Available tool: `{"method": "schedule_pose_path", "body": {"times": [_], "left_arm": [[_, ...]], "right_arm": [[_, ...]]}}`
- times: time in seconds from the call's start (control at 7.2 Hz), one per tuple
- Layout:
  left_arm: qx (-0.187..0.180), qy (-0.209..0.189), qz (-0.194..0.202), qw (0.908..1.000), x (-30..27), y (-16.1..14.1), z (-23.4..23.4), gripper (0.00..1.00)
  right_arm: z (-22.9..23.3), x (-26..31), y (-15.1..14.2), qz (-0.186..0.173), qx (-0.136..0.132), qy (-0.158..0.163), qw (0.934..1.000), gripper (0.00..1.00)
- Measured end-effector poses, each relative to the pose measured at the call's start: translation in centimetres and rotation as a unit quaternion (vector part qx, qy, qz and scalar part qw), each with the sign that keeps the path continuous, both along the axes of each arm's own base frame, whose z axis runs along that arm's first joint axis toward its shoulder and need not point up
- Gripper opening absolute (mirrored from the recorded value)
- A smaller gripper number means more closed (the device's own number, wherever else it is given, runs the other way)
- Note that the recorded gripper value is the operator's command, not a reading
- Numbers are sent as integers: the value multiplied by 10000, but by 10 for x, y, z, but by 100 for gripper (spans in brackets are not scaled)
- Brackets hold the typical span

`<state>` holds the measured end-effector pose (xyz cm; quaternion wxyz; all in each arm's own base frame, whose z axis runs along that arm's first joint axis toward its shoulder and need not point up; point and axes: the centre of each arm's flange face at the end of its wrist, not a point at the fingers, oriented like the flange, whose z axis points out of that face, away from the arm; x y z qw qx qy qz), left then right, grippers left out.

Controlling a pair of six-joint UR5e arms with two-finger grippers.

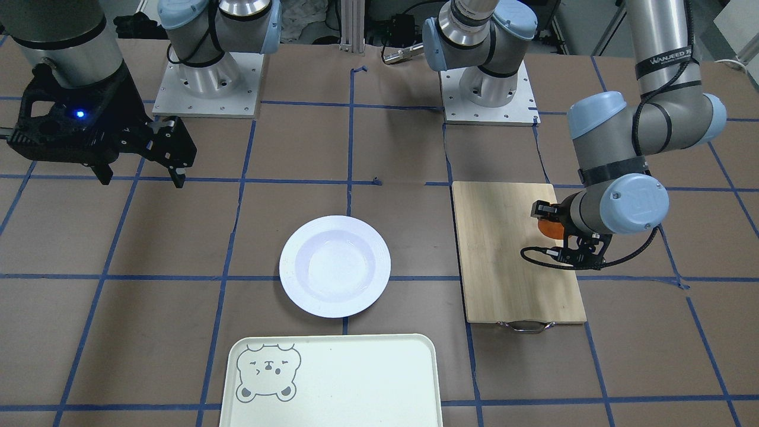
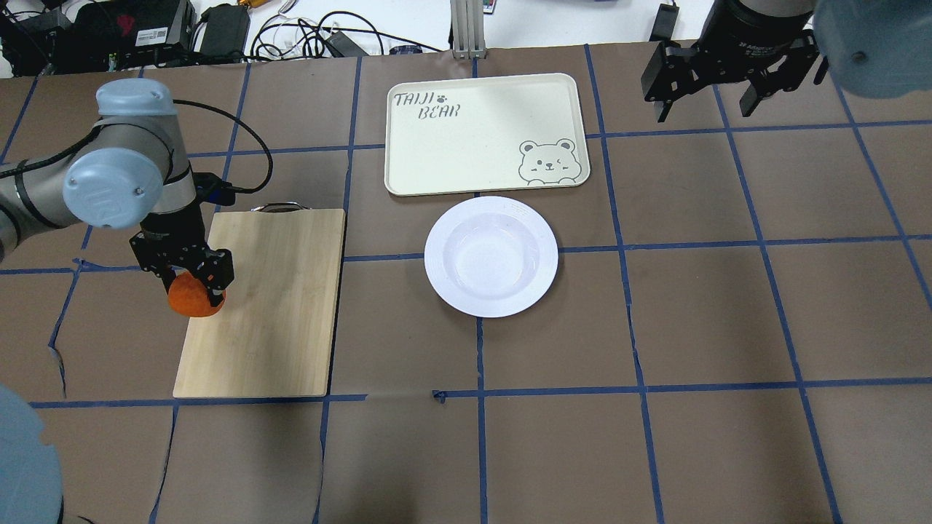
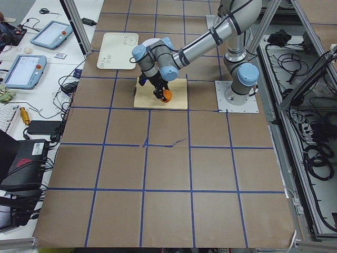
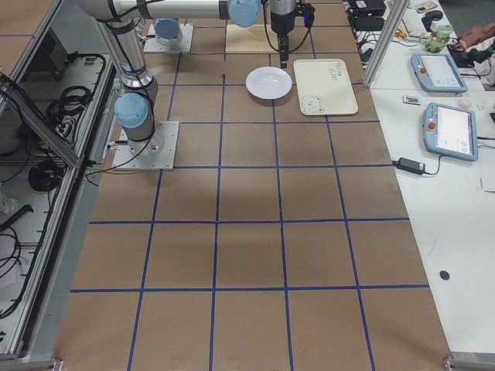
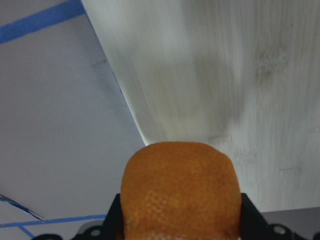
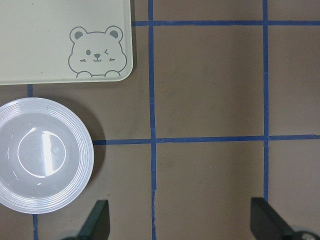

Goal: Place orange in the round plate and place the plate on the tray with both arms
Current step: 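Carry the orange with the left gripper and lower it onto the white plate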

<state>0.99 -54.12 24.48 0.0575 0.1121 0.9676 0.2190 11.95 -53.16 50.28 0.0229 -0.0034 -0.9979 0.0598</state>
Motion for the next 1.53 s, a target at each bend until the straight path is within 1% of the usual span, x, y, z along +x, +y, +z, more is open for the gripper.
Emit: {"method": "schedule_pose_path", "body": {"times": [0.28, 0.42, 0.56, 0.69, 0.83, 0.97, 1.11, 1.25, 1.39, 1.53], "left_arm": [[-478, 26, 226, 9986, -72, -27, 29, 17], [-676, 76, 494, 9965, -118, -30, 37, 17], [-838, 77, 852, 9928, -164, -26, 40, 17], [-1038, 94, 1248, 9867, -209, -20, 39, 17], [-1275, 171, 1647, 9779, -257, -13, 33, 17], [-1497, 265, 1948, 9690, -302, -6, 23, 17], [-1709, 375, 2132, 9612, -337, -1, 9, 17], [-1836, 448, 2229, 9563, -360, 1, -6, 18], [-1905, 498, 2243, 9544, -374, 3, -20, 36], [-1949, 529, 2239, 9535, -382, 3, -31, 99]], "right_arm": [[0, 0, 0, 0, 1, 2, 10000, 100], [0, 0, 0, -1, 1, 3, 10000, 100], [0, 0, 0, 0, 1, 3, 10000, 100], [0, 0, 0, 0, 0, 3, 10000, 100], [0, 0, 0, 0, 0, 3, 10000, 100], [0, 0, 0, 0, 0, 3, 10000, 100], [0, 0, 0, -1, 1, 2, 10000, 100], [0, -1, 0, -5, 3, 2, 10000, 100], [0, -1, 0, -11, 4, 2, 10000, 100], [-1, -3, -1, -27, 8, 1, 10000, 100]]}}
